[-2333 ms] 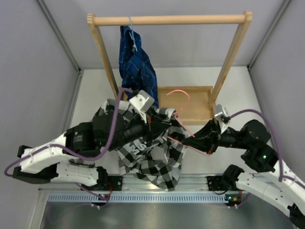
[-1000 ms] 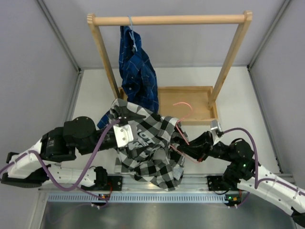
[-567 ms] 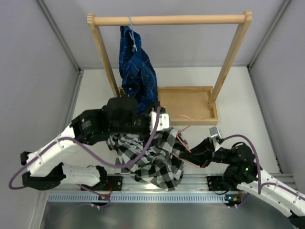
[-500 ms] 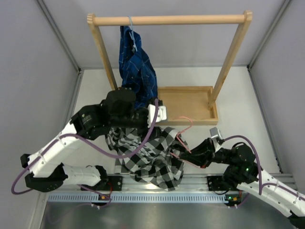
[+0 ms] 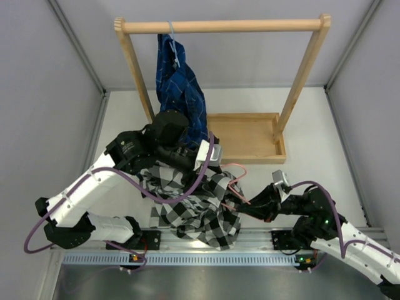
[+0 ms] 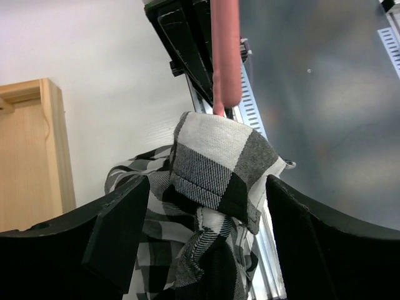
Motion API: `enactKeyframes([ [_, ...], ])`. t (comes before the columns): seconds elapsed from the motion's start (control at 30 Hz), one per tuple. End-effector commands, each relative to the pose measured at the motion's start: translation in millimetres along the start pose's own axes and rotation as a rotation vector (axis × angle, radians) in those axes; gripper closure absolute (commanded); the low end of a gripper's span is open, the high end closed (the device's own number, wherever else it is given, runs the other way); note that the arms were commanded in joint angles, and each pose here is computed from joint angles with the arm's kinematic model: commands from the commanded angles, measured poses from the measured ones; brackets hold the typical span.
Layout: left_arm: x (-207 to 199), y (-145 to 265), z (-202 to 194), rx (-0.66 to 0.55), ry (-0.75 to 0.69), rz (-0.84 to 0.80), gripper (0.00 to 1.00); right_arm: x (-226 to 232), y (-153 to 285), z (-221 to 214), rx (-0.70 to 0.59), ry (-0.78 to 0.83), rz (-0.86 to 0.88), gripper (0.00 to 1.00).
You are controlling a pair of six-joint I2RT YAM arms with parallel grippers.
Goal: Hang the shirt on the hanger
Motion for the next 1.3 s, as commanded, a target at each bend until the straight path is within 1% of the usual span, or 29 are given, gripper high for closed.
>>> enactKeyframes([
  [0.0,-10.6,4.4,5.9,-0.044,-0.02,-0.057,0.25,19.7,-1.9,30.8,-0.055,0.101,0.067,1.0],
  [0.03,-9.5,3.8,5.0,-0.04,-0.012,-0.054,0.28,20.8,-2.8,32.1,-0.05,0.107,0.074,1.0],
  [0.07,-8.5,3.2,3.9,-0.038,-0.005,-0.055,0.35,21.3,-3.3,32.3,-0.045,0.108,0.078,1.0],
  [0.1,-6.9,1.1,2.1,-0.035,0.006,-0.061,0.37,21.4,-3.9,32.7,-0.041,0.114,0.081,1.0],
  [0.27,-6.8,-3.6,1.4,-0.04,0.034,-0.093,0.38,19.7,-7.4,35.7,-0.013,0.125,0.074,1.0],
  [0.3,-7.2,-3.5,1.7,-0.042,0.032,-0.095,0.57,20.5,-7.9,37.9,-0.013,0.133,0.076,1.0],
  [0.33,-8.8,-3.2,1.1,-0.045,0.028,-0.101,0.69,20.3,-8.3,38.6,-0.011,0.136,0.075,1.0],
  [0.37,-9.8,-3.1,0.5,-0.046,0.029,-0.104,0.87,19.8,-8.4,38.3,-0.008,0.137,0.072,1.0],
  [0.4,-11.1,-2.4,0.6,-0.048,0.027,-0.106,0.98,19.4,-8.7,39.8,-0.009,0.142,0.067,1.0],
  [0.43,-12.0,-1.7,0.5,-0.049,0.025,-0.105,1.0,19.1,-9.1,41.9,-0.012,0.149,0.063,1.0],
  [0.6,-13.2,0.0,-2.4,-0.043,0.015,-0.095,1.0,22.3,-10.6,52.9,-0.026,0.172,0.062,1.0],
  [0.67,-9.5,1.9,-3.0,-0.031,0.002,-0.063,1.0,20.1,-10.6,56.6,-0.032,0.175,0.038,0.99],
  [0.7,-7.7,3.6,-2.6,-0.025,-0.004,-0.043,1.0,17.3,-10.0,57.2,-0.031,0.177,0.016,0.86],
  [0.73,-5.3,5.4,-2.3,-0.02,0.005,-0.018,1.0,7.7,-6.1,61.2,-0.04,0.162,-0.076,0.69],
  [0.77,-0.8,7.1,-1.6,-0.015,0.006,0.02,1.0,3.0,-2.2,63.9,-0.049,0.154,-0.131,0.3],
  [0.8,8.7,9.2,-7.1,0.017,0.017,0.097,1.0,-5.1,3.8,63.0,-0.046,0.131,-0.209,0.19],
  [0.83,13.2,15.0,-1.5,-0.002,0.022,0.162,1.0,-21.1,18.8,64.4,-0.065,0.096,-0.372,0.11],
  [0.87,18.1,18.1,-2.4,0.002,0.032,0.214,1.0,-26.7,27.5,65.6,-0.085,0.072,-0.444,0.01],
  [0.9,27.2,24.9,-5.9,0.023,0.042,0.307,1.0,-31.4,34.8,64.4,-0.108,0.015,-0.507,0.01],
  [0.93,29.1,30.2,-4.4,0.0,0.058,0.364,1.0,-34.0,46.4,69.5,-0.16,-0.009,-0.572,0.0],
  [0.97,32.6,33.8,-5.8,-0.004,0.074,0.413,1.0,-37.0,53.8,63.5,-0.158,-0.05,-0.617,0.01],
  [1.0,35.5,37.9,-6.1,-0.015,0.087,0.461,1.0,-34.0,55.6,62.5,-0.181,-0.108,-0.616,0.01],
  [1.03,37.7,44.9,-11.6,-0.023,0.13,0.538,1.0,-29.7,58.7,62.8,-0.207,-0.139,-0.604,0.01],
  [1.07,41.2,49.0,-7.2,-0.062,0.127,0.582,1.0,-28.6,59.8,60.3,-0.213,-0.172,-0.603,0.01],
  [1.13,37.4,50.9,-6.3,-0.109,0.155,0.598,1.0,-29.0,55.6,52.2,-0.225,-0.28,-0.595,0.01],
  [1.2,32.9,55.0,-1.7,-0.192,0.141,0.618,1.0,-31.5,42.1,42.6,-0.224,-0.374,-0.553,0.07],
  [1.23,33.2,57.3,-0.6,-0.225,0.166,0.643,1.0,-31.1,30.7,34.2,-0.178,-0.417,-0.513,0.1],
  [1.27,30.6,59.2,-5.7,-0.247,0.173,0.663,1.0,-33.4,23.5,30.0,-0.169,-0.453,-0.498,0.18],
])
Point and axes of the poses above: each gripper's point midway between its finger pads, its own y axis back along the fingers, its own x axis along the line the jaws close on, z = x × y, the point moved 3 cm from there along y, back along the fingers, and after that the axes turned 6 degrees about -y, right-handed, at the moved point
